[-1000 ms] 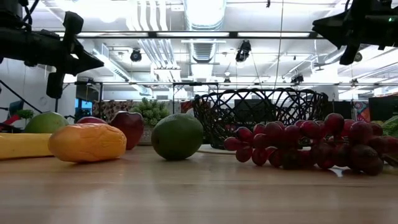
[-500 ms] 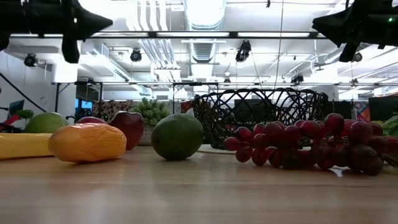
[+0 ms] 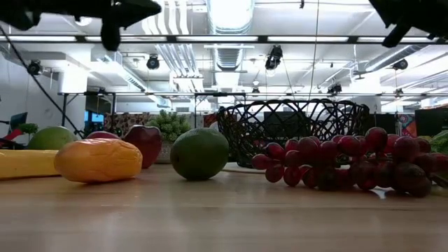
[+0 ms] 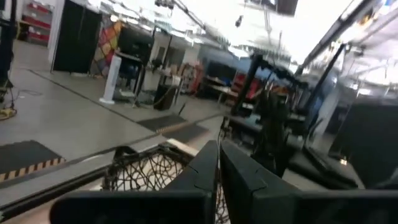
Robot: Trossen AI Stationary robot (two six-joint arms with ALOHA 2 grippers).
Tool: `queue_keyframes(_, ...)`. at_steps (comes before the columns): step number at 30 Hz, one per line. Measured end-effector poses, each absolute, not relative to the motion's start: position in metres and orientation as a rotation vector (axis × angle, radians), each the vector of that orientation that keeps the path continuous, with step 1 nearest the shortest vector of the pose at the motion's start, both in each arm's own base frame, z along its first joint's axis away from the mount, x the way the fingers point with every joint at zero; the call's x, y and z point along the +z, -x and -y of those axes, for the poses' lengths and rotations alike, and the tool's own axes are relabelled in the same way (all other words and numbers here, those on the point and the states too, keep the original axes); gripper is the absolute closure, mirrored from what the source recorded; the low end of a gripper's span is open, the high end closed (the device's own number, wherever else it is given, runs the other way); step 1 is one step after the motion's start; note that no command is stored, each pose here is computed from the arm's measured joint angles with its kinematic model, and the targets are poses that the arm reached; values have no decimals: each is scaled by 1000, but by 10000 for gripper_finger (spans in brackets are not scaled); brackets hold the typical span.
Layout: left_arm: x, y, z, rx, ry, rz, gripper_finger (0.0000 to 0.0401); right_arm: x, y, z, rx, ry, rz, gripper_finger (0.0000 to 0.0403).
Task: Build produce basket
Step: Put the yellow mango into the black wire basket
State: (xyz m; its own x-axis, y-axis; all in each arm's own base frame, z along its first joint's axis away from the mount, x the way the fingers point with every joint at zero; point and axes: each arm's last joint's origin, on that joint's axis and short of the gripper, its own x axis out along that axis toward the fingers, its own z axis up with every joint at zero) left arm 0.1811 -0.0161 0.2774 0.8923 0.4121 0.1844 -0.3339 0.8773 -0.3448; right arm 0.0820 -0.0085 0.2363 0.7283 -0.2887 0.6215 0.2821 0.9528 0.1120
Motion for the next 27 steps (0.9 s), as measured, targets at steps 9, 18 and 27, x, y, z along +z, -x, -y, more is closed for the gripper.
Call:
queue_keyframes(9, 288, -223, 26, 402, 385, -145, 401, 242, -98, 8, -323, 58, 595, 349)
queue_keyframes(18, 287, -260, 50, 420, 562, -698, 401, 234, -111, 8, -289, 87, 507, 349)
queue_keyframes(27, 269, -299, 83, 388, 710, -1071, 401, 239, -126, 3, -117, 99, 550, 349)
